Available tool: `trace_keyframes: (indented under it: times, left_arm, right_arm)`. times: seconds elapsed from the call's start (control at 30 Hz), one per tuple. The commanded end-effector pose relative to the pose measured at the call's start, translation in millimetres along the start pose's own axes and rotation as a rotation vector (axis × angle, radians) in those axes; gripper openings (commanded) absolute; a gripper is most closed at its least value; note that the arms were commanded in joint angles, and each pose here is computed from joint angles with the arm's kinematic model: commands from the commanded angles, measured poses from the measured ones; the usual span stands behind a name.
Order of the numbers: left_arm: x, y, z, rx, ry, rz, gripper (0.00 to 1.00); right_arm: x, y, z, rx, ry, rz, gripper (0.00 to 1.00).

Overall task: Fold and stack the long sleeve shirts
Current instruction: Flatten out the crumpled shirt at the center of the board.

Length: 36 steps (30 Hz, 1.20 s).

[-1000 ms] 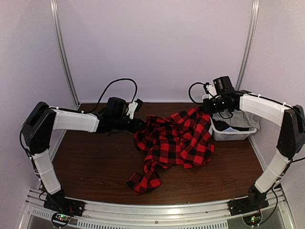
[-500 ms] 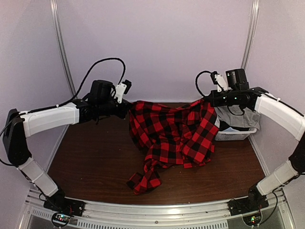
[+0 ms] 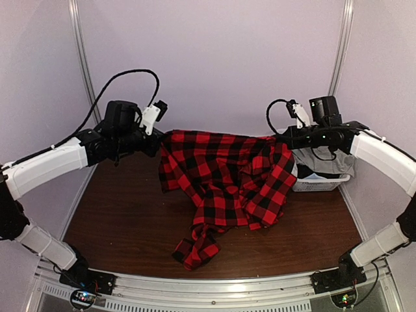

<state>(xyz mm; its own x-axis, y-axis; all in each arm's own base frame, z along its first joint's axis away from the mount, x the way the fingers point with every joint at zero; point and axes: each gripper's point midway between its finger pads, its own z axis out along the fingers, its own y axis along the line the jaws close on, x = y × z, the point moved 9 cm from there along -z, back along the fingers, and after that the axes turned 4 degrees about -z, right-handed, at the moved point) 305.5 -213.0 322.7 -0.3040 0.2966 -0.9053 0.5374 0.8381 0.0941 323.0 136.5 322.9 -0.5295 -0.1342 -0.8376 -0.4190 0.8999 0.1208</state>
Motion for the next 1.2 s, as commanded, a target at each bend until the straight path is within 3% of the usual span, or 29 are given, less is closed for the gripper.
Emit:
trace_keyframes:
  times: [0.0, 0.57, 0.93, 1.17]
  left_arm:
    - [-22, 8, -31, -0.025, -0.088, 0.050, 0.00]
    - [-28, 6, -75, 0.046, -0.113, 0.081, 0.00]
    - [-48, 12, -116, 0.015, -0.218, 0.101, 0.00]
    - [-87, 17, -142, 0.007, -0.332, 0.086, 0.00]
  right_arm:
    - [0, 7, -9, -0.029, -0.016, -0.003, 0.00]
    - [9, 24, -45, -0.048, 0.012, -0.035, 0.00]
    - [1, 34, -107, -0.085, -0.104, -0.083, 0.00]
    - [-45, 41, -149, -0.093, -0.244, -0.101, 0.00]
